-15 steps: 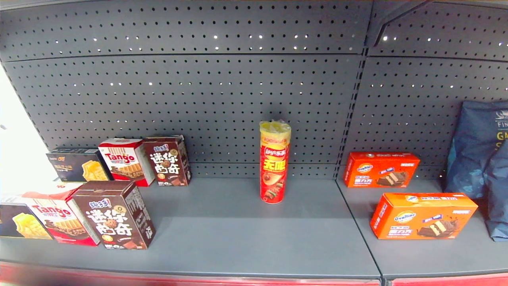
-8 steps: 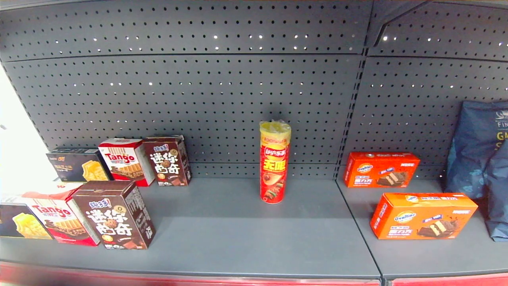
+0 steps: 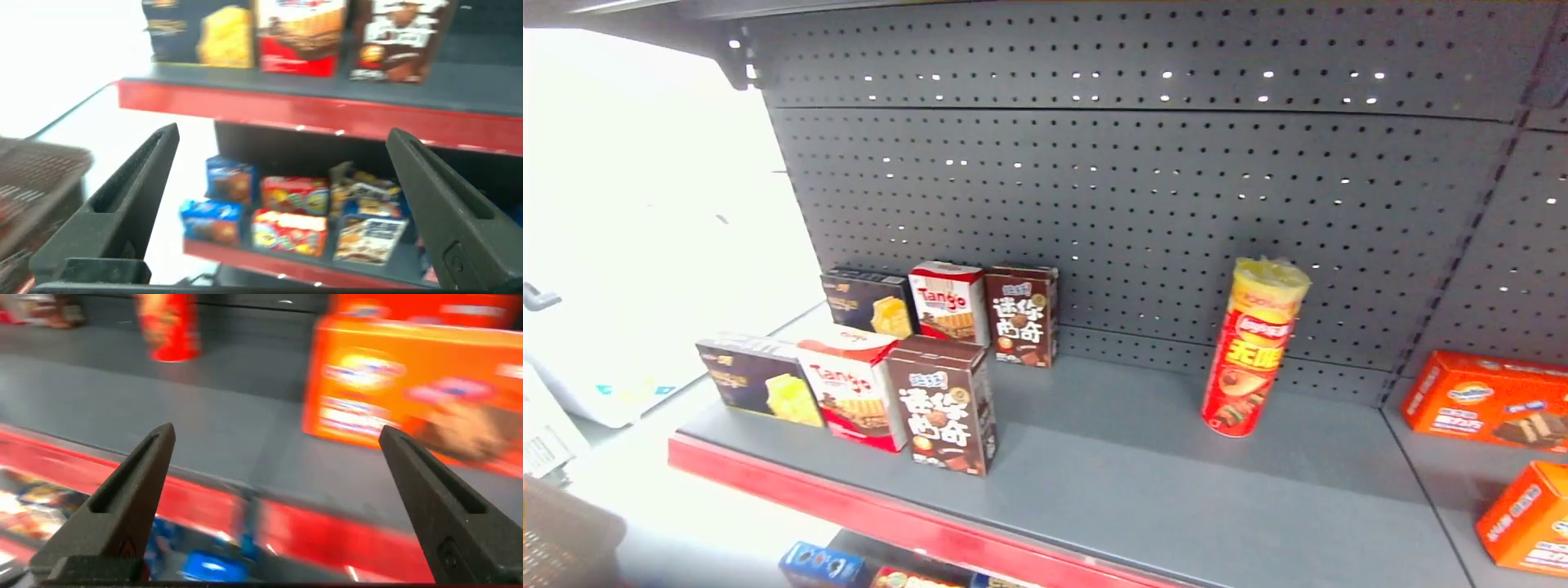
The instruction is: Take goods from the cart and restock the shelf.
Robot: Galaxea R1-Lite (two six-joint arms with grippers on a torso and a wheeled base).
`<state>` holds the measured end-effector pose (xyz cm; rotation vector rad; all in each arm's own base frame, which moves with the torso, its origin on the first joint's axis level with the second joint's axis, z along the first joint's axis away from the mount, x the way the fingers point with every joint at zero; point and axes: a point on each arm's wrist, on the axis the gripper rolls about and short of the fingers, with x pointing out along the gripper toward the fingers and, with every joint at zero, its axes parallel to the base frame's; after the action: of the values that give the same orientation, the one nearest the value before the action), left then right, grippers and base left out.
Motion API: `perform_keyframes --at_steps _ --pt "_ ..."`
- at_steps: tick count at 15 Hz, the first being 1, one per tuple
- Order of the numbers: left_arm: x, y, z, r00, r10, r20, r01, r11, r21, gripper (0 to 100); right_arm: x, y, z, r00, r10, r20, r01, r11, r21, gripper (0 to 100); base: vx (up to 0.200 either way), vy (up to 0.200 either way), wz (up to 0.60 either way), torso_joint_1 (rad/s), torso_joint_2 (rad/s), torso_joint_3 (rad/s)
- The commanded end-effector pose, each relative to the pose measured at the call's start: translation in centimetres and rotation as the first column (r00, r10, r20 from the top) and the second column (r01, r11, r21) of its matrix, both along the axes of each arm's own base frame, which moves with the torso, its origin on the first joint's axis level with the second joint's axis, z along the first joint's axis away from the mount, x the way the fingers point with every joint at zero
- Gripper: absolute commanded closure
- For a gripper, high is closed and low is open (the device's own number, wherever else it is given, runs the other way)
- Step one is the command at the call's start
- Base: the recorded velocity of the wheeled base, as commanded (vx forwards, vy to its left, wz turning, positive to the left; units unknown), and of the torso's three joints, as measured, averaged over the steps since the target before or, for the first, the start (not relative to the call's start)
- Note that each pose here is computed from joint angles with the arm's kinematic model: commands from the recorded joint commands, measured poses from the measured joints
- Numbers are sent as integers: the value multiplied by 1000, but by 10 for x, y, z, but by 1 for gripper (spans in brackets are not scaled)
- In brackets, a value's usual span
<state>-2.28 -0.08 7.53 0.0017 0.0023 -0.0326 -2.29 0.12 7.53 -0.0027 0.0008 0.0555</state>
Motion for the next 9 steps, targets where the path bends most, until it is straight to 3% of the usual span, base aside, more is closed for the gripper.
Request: perform_keyframes --at_steps 1,9 --pt "0 0 0 1000 0 1 0 1000 0 0 0 0 0 1000 1 -1 -1 1000 0 0 0 0 600 2 7 2" --pt "0 0 0 1000 2 1 -2 1000 -2 0 0 0 0 1000 1 1 -1 1000 0 0 0 0 600 4 2 3"
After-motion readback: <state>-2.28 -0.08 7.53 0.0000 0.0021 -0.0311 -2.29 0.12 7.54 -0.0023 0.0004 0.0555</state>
